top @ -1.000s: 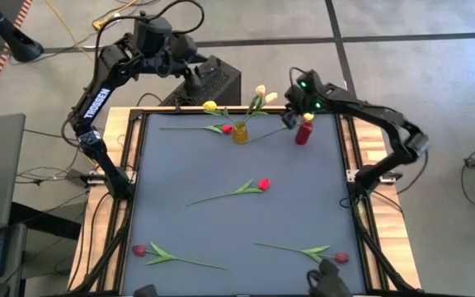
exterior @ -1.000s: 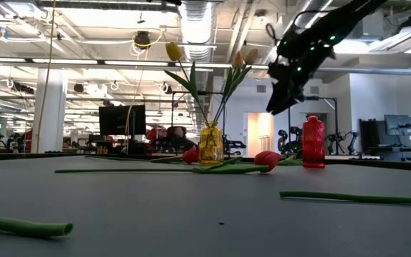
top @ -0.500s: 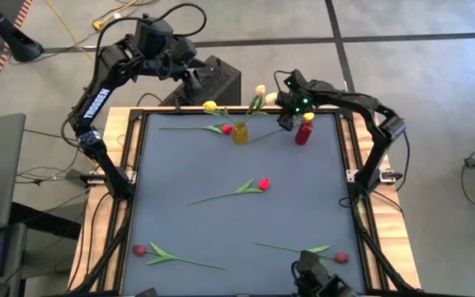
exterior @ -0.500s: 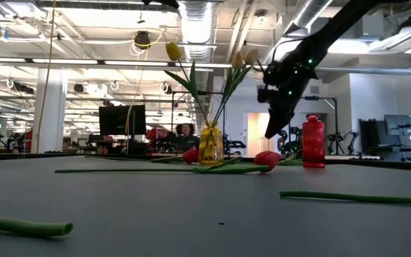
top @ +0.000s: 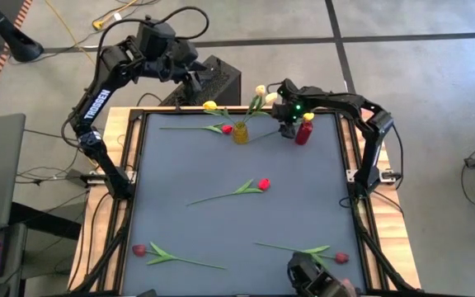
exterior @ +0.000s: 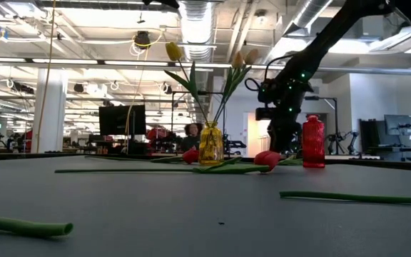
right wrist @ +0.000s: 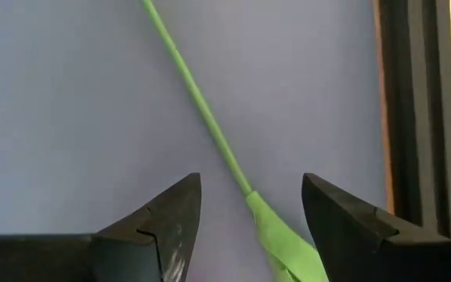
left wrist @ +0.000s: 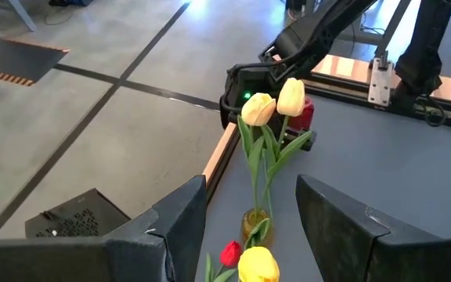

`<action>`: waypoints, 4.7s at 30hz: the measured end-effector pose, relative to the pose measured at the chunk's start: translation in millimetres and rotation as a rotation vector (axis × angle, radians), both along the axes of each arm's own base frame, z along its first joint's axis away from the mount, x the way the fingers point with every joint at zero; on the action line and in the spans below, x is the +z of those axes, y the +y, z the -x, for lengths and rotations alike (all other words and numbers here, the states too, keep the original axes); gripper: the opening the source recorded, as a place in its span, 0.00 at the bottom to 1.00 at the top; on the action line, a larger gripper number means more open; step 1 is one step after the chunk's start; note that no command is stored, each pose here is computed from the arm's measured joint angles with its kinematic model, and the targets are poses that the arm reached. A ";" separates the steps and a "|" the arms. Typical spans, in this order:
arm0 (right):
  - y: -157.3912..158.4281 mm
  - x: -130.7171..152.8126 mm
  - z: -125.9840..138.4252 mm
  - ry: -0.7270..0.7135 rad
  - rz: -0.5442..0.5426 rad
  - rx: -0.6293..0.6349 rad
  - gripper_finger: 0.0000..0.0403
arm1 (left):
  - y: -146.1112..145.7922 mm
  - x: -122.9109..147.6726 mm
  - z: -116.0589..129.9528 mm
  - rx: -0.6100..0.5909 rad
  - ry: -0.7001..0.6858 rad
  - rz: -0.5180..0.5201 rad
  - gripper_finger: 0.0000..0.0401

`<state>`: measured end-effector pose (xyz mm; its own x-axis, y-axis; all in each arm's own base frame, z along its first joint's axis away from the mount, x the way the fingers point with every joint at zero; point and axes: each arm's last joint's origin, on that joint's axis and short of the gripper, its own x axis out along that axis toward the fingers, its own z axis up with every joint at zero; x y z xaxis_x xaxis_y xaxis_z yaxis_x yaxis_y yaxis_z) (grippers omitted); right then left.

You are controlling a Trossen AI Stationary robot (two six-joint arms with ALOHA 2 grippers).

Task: Sort flowers into vase by color
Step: Put the yellow flower into the yellow vase

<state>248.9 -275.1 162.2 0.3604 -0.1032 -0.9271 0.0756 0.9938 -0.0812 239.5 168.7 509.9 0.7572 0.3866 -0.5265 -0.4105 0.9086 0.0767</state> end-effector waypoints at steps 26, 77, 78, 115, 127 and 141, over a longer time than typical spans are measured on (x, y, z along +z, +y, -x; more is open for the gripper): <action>2.6 -22.5 8.4 0.208 -0.028 0.058 0.05 | -0.3 -1.4 0.9 0.007 0.016 0.007 0.47; 64.3 241.3 25.8 -0.051 1.449 -0.266 0.05 | -3.9 -8.6 4.5 -0.013 0.078 0.080 0.47; 70.2 246.7 22.3 -0.048 1.499 -0.234 0.05 | -4.3 -9.2 4.8 -0.013 0.083 0.086 0.47; 250.8 267.5 -49.5 0.267 2.083 0.711 0.05 | -22.7 2.7 17.2 -0.017 0.044 0.082 0.47; 284.3 254.9 -59.6 0.194 2.116 0.934 0.05 | -56.4 11.0 -8.5 -0.448 -0.195 0.398 0.47; 286.9 239.9 -82.7 0.131 2.168 0.967 0.05 | -75.1 -20.5 -46.4 -0.454 -0.112 0.383 0.47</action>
<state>331.6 11.8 402.2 0.8505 -0.4768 0.2223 -0.2632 -0.7516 -0.6048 285.8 93.5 489.4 0.8608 -0.1896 -0.4722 0.0383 0.9495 -0.3113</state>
